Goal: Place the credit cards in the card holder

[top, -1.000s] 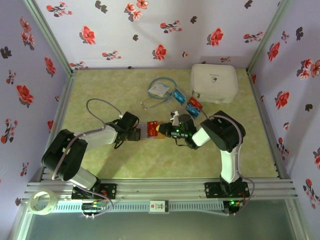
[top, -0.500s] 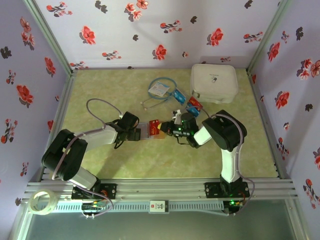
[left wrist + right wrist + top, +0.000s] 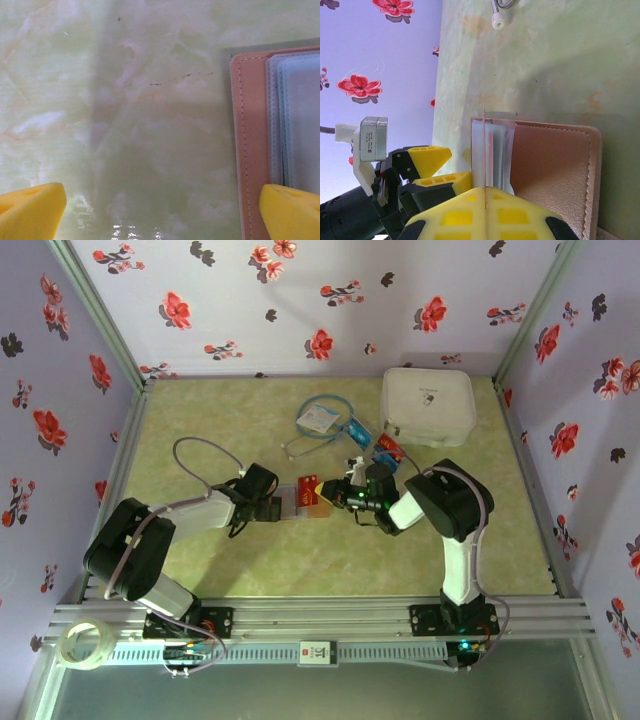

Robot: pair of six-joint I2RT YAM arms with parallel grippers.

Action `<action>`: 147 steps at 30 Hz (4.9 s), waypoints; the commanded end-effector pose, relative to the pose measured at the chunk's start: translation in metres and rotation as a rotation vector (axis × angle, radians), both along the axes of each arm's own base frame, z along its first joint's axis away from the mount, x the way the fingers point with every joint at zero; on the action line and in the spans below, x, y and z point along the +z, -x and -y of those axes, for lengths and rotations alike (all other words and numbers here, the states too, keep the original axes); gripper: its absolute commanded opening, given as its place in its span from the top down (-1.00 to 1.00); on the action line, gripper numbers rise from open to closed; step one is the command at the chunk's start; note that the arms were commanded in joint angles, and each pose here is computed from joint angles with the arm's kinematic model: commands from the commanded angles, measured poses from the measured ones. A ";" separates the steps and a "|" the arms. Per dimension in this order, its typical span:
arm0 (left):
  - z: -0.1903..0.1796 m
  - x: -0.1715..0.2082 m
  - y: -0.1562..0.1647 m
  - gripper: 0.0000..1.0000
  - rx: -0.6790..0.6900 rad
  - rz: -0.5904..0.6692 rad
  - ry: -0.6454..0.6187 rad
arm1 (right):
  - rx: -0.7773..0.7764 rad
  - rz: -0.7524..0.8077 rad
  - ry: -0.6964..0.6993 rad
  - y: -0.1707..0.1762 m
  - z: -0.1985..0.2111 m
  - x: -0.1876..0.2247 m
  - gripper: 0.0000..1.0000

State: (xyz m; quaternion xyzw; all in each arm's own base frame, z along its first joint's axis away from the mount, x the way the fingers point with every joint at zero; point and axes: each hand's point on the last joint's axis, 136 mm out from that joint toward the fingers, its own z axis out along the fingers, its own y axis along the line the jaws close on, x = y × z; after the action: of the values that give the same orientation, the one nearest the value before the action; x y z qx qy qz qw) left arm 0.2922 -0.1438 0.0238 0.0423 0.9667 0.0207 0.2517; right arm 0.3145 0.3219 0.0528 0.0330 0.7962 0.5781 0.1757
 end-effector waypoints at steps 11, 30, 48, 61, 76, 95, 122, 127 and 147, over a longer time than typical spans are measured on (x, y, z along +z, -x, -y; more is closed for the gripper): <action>-0.006 -0.010 0.004 -0.99 0.001 -0.043 -0.035 | 0.052 -0.006 -0.013 0.007 -0.012 -0.007 1.00; -0.006 -0.011 0.004 -0.99 0.001 -0.044 -0.037 | 0.041 -0.024 0.010 0.013 -0.012 -0.018 1.00; -0.005 -0.012 0.004 -0.99 0.001 -0.042 -0.035 | 0.016 -0.047 0.084 0.020 0.000 -0.033 1.00; -0.005 -0.014 0.003 -0.99 0.000 -0.045 -0.033 | 0.029 -0.047 0.101 0.019 -0.006 -0.033 1.00; -0.005 -0.015 0.004 -0.99 -0.002 -0.047 -0.034 | 0.050 -0.049 0.103 0.020 -0.014 -0.032 1.00; -0.005 -0.016 0.004 -0.99 -0.003 -0.046 -0.035 | -0.002 -0.039 0.117 0.012 0.004 -0.027 1.00; -0.005 -0.017 0.004 -0.99 -0.002 -0.048 -0.033 | 0.022 -0.077 0.153 0.011 0.001 -0.034 1.00; -0.004 -0.017 0.004 -0.99 -0.003 -0.048 -0.032 | 0.022 -0.073 0.152 0.010 0.001 -0.032 1.00; -0.005 -0.016 0.004 -0.99 -0.003 -0.048 -0.036 | -0.062 0.054 0.020 -0.013 0.011 0.016 1.00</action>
State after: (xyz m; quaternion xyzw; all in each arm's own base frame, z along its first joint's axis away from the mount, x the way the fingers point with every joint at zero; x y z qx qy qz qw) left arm 0.2949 -0.1470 0.0223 0.0427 0.9664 0.0166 0.2528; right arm 0.3173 0.3094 0.0533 0.0422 0.8161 0.5465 0.1830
